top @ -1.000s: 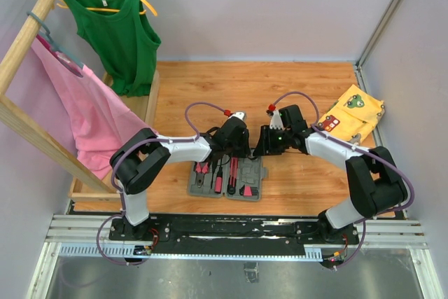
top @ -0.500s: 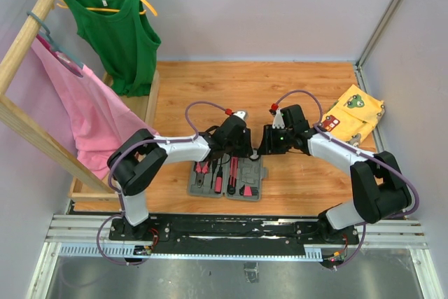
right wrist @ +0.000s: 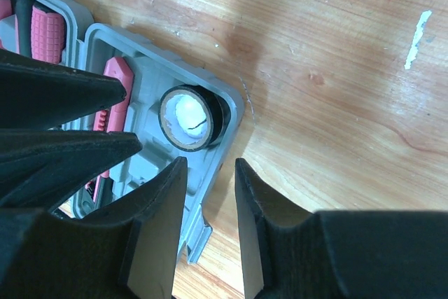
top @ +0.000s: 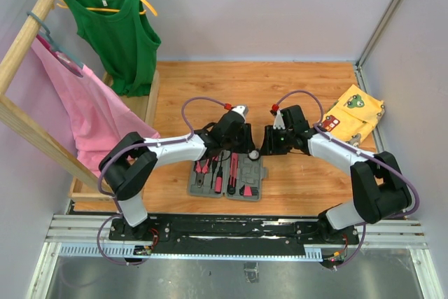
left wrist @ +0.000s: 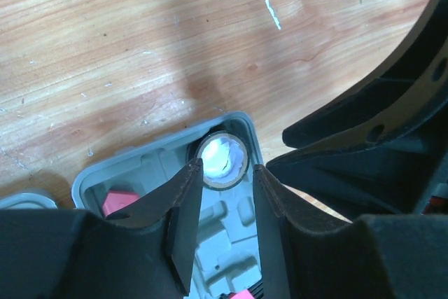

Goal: Sort the tools into containers
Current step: Pick up the engineering item from the storage box.

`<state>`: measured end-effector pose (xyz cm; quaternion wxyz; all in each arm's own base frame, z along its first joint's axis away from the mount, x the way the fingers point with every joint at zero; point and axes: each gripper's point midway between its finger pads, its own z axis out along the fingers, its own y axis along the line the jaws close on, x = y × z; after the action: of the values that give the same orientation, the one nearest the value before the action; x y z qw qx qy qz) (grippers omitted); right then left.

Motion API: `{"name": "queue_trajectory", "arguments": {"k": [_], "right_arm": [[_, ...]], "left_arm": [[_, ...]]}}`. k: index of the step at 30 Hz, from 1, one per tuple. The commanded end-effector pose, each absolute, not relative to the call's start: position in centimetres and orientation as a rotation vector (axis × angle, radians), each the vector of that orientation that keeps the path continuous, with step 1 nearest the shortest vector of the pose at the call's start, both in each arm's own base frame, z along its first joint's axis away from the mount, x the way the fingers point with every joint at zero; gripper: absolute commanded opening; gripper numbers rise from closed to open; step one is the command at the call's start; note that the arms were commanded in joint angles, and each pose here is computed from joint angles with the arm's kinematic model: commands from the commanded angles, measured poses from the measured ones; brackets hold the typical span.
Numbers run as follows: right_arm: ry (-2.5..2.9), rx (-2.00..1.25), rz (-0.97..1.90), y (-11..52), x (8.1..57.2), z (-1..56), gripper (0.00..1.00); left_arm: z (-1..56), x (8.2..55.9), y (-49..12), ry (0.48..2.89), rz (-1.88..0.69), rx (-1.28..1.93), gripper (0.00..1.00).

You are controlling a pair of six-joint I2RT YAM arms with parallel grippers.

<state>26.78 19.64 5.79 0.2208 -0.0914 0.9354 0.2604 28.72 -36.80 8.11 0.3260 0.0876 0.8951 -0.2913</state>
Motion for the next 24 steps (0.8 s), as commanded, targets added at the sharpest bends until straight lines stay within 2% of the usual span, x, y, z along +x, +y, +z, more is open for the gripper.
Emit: {"name": "queue_trajectory", "arguments": {"k": [1, 15, 20, 24], "right_arm": [[2.589, -0.245, 0.657, 18.3, 26.6, 5.9, 0.35], [2.583, -0.256, 0.658, 18.2, 26.3, 6.0, 0.35], [2.585, -0.256, 0.654, 18.1, 26.1, 5.9, 0.35], [2.574, -0.258, 0.647, 18.0, 26.2, 6.3, 0.35]], "left_arm": [[6.6, 29.1, -36.6, 2.372, -0.722, 0.232, 0.39], [2.9, 28.9, -36.9, 2.446, -0.672, 0.246, 0.33], [2.5, 29.0, -36.9, 2.455, -0.664, 0.241, 0.24], [3.1, 29.0, -36.8, 2.447, -0.662, 0.235, 0.13]]}}
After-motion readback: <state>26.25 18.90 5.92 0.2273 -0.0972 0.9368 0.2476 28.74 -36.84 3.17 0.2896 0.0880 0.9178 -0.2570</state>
